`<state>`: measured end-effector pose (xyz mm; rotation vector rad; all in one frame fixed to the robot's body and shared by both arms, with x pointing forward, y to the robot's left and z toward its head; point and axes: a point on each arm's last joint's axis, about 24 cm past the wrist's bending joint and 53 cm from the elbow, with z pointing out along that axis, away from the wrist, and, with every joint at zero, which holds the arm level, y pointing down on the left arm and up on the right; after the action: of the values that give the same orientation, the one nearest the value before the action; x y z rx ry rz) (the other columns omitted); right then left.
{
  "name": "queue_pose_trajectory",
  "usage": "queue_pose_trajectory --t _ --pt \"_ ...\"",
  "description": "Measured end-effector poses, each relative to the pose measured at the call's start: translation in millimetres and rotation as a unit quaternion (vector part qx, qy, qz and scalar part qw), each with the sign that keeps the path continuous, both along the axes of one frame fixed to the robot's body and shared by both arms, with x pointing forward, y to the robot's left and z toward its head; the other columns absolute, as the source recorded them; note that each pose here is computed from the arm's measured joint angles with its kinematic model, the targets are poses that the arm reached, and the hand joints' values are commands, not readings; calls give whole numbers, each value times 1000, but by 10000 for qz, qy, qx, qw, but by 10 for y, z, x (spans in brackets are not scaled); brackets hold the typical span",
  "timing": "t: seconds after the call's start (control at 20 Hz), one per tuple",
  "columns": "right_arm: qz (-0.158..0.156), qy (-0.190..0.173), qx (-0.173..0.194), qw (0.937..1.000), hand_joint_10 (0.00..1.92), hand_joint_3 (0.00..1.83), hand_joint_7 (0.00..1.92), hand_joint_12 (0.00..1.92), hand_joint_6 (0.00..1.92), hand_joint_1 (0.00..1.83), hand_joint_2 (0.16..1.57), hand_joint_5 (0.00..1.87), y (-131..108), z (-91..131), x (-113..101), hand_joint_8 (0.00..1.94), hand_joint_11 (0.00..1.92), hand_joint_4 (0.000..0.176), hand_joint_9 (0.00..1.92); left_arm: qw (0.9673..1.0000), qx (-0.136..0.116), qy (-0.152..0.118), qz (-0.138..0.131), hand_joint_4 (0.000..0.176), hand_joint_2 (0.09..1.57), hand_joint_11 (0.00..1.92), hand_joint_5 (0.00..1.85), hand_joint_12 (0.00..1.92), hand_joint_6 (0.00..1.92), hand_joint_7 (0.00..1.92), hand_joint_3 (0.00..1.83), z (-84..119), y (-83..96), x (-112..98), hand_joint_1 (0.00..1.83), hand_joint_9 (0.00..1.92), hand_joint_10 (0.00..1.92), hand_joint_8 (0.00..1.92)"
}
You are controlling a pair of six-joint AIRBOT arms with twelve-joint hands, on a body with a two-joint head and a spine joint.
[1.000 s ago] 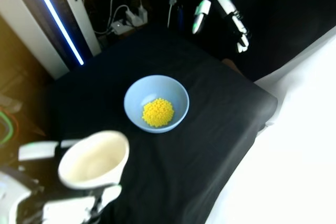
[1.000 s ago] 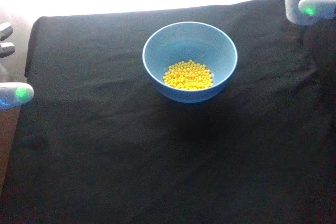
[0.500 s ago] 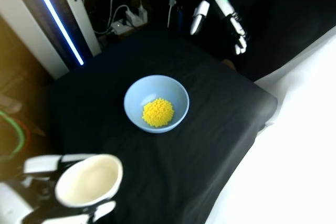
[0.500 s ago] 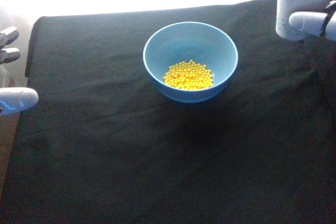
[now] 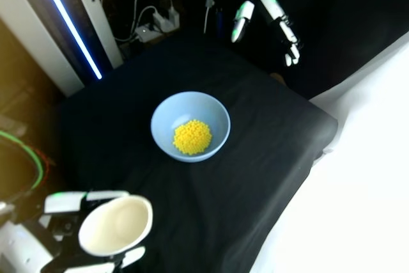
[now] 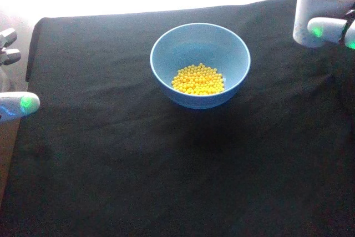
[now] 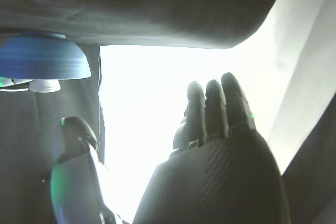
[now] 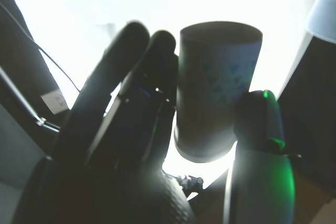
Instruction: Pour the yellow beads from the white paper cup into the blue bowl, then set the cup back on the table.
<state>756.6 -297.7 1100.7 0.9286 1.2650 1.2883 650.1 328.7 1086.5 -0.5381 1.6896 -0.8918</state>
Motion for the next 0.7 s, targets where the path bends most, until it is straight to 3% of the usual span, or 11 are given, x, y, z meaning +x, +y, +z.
queue_pose_trajectory --t 0.15,0.2,0.25,0.35,0.4,0.45,0.5,0.55,0.6,0.65,0.7 --pt "4 53 -70 10000 3 1 1197 847 849 1260 1064 1008 -20 -31 5 723 965 0 1296 10000 -5 -1 12 15 794 61 16 35 3 352 0 1 5 2 519 133 10 8" --pt "33 102 -130 9999 0 2 1151 825 937 1246 1080 979 -14 -59 7 764 921 0 1240 10000 -3 2 5 31 791 38 18 28 3 355 0 -1 3 0 535 129 7 8" --pt "52 167 -189 9997 4 0 1133 898 1003 1243 1093 936 -14 -89 17 796 951 0 1246 10000 -10 4 9 40 784 17 19 20 3 354 0 -4 1 0 540 124 4 6" --pt "62 250 -256 9993 17 4 1002 987 1172 1210 1143 852 -23 -126 29 975 820 0 1198 10000 -22 18 3 46 785 12 22 6 2 327 0 -21 -9 -5 538 124 3 1" --pt "64 270 -288 9992 23 0 1001 1041 1143 1209 1142 867 -31 -134 35 984 787 3 1203 10000 -22 22 -8 42 783 36 24 17 3 325 0 -25 -16 -7 539 137 8 2" --pt "57 297 -293 9991 38 0 1054 1088 998 1229 1118 920 -37 -146 39 963 796 0 1242 10000 -23 19 -13 39 785 55 24 26 2 327 0 -24 -18 -7 544 148 11 3" --pt "54 325 -315 9990 913 4 938 1591 797 1244 1146 937 -45 -158 44 1295 725 0 1015 10000 -26 17 -8 51 780 27 22 16 1 307 0 -22 -16 -6 533 119 2 0" --pt "58 361 -343 9987 1012 2 1005 1578 662 1264 1112 1019 -48 -176 49 1195 720 0 957 10000 -25 17 -10 46 780 29 27 18 3 295 0 -22 -17 -7 532 119 2 0" --pt "57 376 -350 9987 670 0 1133 1315 714 1256 1070 1059 -51 -184 48 876 831 0 1077 10000 -24 17 -12 40 777 48 26 28 2 300 0 -23 -18 -7 526 132 8 3" --pt "74 387 -383 9985 437 0 1237 1107 641 1266 1039 1116 -51 -201 38 670 965 0 1198 10000 -25 15 -12 33 783 40 26 27 1 316 0 -22 -18 -7 519 132 6 8" --pt "103 417 -430 9982 249 2 1267 954 704 1265 1034 1099 -43 -226 29 581 1045 0 1272 10000 -26 15 -10 32 785 59 29 38 2 346 0 -22 -17 -7 530 162 17 17"
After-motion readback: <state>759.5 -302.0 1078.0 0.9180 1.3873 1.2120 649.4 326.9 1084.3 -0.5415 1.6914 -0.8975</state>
